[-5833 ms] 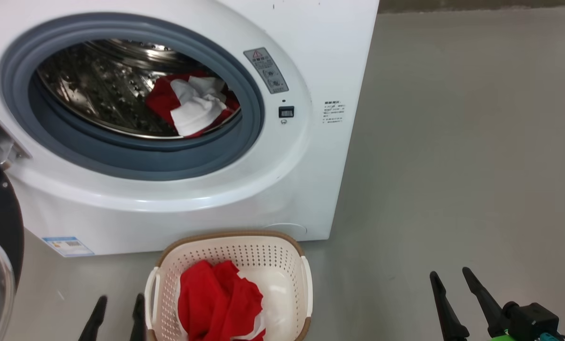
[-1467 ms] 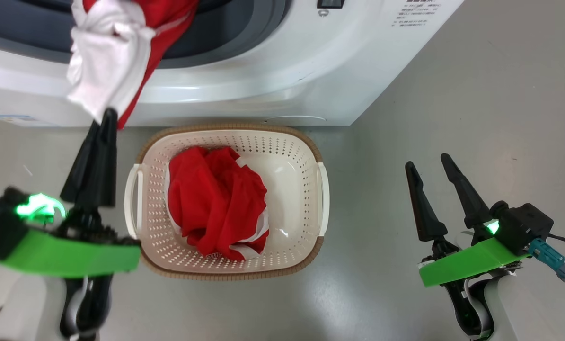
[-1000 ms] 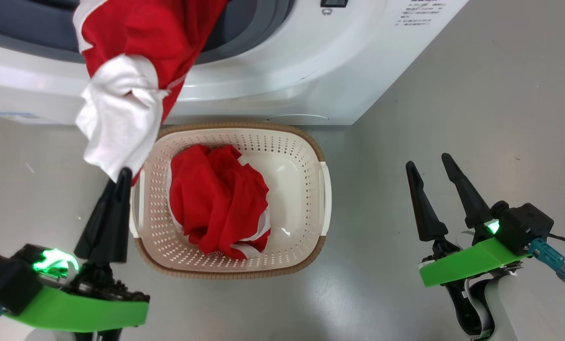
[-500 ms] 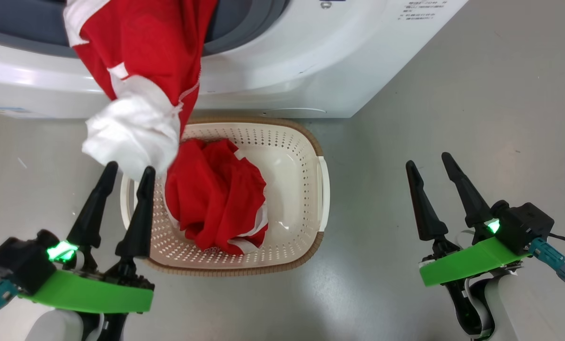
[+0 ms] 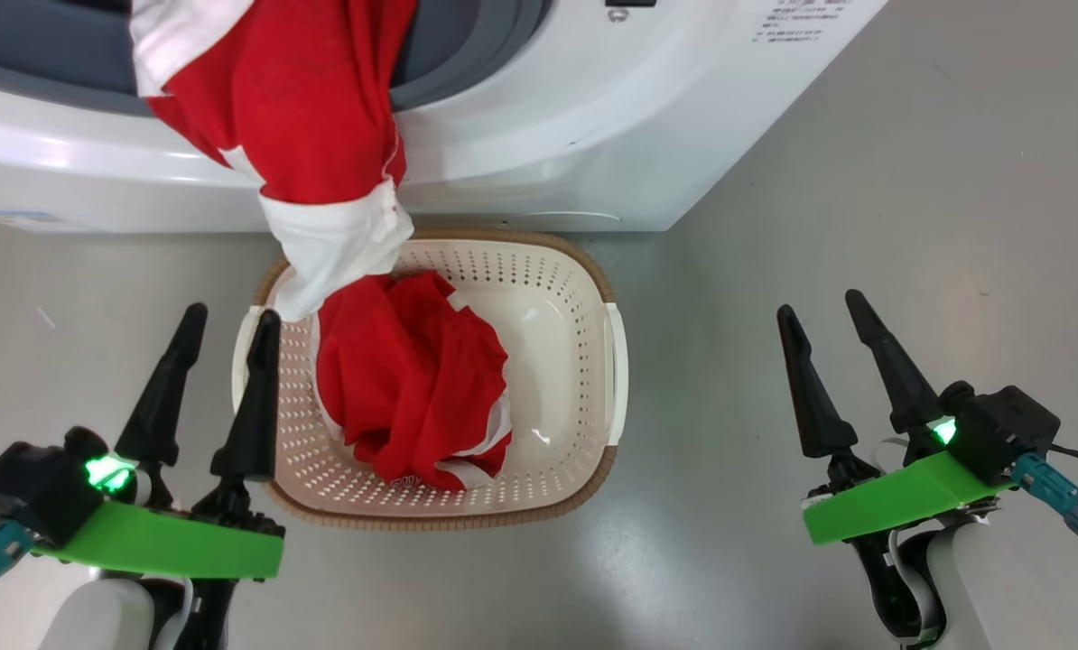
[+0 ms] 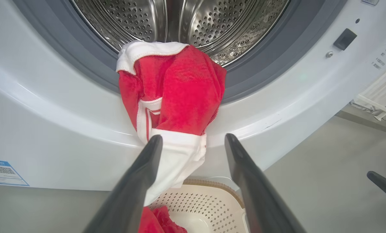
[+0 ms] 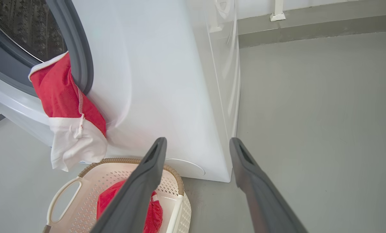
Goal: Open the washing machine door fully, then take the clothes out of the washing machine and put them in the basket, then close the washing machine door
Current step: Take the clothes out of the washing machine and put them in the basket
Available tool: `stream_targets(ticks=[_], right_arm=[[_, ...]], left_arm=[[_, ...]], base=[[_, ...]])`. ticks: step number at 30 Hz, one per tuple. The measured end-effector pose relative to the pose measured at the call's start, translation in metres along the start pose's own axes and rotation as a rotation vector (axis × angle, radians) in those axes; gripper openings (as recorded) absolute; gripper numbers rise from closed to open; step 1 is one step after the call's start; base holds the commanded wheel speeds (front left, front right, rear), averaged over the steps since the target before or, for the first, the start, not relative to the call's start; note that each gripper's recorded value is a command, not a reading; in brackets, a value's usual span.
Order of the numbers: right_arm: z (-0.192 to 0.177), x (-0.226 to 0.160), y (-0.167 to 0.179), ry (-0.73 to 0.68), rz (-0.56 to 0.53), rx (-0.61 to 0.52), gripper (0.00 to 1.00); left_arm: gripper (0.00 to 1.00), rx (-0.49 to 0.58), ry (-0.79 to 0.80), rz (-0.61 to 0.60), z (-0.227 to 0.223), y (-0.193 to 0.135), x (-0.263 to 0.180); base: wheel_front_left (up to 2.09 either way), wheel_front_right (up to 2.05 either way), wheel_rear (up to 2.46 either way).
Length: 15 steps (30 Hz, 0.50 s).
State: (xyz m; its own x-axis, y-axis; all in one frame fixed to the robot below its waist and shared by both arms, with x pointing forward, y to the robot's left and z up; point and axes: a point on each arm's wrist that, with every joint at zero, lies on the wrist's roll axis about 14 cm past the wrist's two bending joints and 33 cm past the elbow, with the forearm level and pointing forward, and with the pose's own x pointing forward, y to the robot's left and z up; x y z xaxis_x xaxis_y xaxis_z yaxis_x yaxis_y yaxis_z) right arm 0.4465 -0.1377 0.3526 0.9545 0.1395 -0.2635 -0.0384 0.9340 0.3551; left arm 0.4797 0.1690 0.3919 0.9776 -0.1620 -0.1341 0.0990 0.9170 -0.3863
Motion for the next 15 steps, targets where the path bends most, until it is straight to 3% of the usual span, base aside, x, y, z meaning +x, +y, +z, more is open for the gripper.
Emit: stream_targets(ticks=[15], right_arm=[[0.007,-0.018,0.001,-0.01,-0.006,-0.019,1.0]], left_arm=[[1.0,0.066,-0.007,0.108,0.009,0.024,-0.03]], base=[[0.0,0.0,0.0]])
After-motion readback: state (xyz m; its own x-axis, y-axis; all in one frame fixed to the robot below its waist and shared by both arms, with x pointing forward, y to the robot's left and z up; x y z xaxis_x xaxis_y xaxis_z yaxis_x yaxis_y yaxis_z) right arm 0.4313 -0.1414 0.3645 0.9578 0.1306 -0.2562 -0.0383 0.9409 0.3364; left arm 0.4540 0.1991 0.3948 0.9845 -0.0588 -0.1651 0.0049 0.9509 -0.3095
